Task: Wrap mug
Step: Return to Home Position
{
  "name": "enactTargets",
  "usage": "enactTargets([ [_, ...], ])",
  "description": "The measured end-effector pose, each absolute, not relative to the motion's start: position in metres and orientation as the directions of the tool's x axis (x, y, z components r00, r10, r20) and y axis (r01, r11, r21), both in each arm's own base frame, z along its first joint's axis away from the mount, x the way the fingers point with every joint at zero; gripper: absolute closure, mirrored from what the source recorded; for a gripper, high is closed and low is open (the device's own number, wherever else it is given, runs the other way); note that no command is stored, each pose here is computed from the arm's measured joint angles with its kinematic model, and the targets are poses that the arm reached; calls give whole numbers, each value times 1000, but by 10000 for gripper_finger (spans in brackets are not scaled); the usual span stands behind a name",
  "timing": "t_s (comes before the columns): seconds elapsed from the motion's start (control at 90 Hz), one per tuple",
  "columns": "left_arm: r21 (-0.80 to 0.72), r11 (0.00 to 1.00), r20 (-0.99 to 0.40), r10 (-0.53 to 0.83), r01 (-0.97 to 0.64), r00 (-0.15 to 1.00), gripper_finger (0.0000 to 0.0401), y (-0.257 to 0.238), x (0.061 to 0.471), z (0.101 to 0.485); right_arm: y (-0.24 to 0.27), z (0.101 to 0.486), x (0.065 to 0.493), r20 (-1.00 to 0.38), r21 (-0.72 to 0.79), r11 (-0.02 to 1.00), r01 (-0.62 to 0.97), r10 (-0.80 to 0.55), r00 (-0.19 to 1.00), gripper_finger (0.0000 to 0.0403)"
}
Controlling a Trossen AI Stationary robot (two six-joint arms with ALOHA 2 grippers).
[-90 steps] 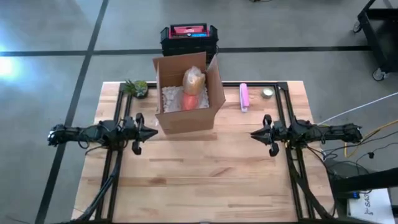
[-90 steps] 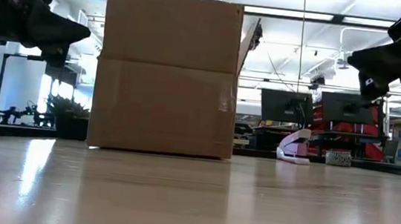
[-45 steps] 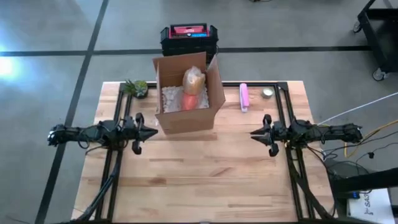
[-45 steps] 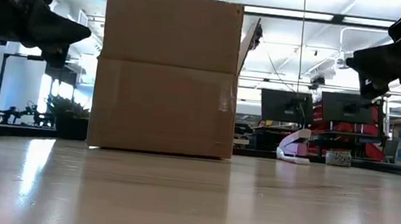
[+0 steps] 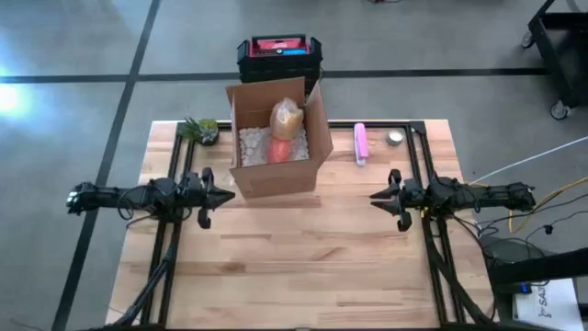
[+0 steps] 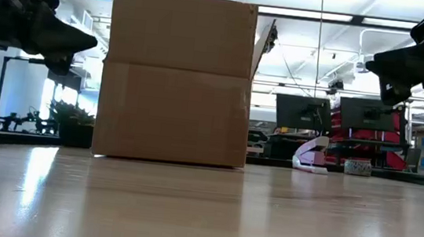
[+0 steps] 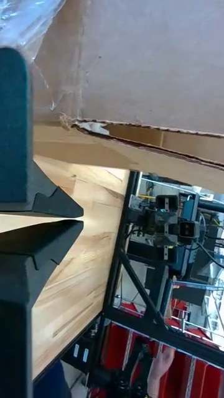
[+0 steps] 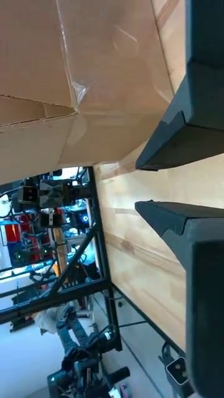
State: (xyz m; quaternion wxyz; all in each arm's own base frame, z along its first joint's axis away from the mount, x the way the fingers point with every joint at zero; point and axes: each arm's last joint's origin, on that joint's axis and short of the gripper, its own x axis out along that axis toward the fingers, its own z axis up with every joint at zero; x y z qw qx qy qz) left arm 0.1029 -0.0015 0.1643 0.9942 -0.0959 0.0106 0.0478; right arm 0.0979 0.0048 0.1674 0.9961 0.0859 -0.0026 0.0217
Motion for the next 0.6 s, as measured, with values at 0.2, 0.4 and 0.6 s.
enactTargets([
  [0.2,-185,977,-60,93,-102,994,394,-2,105,162,5,167,98,9,171,984,-44,43,999,349],
  [0.4,-179,978,-97,93,-109,991,394,-2,107,159,5,167,98,10,171,984,-44,43,999,364],
  [0.6,-173,978,-134,92,-115,987,394,-2,109,155,5,167,98,10,171,984,-44,43,999,370],
])
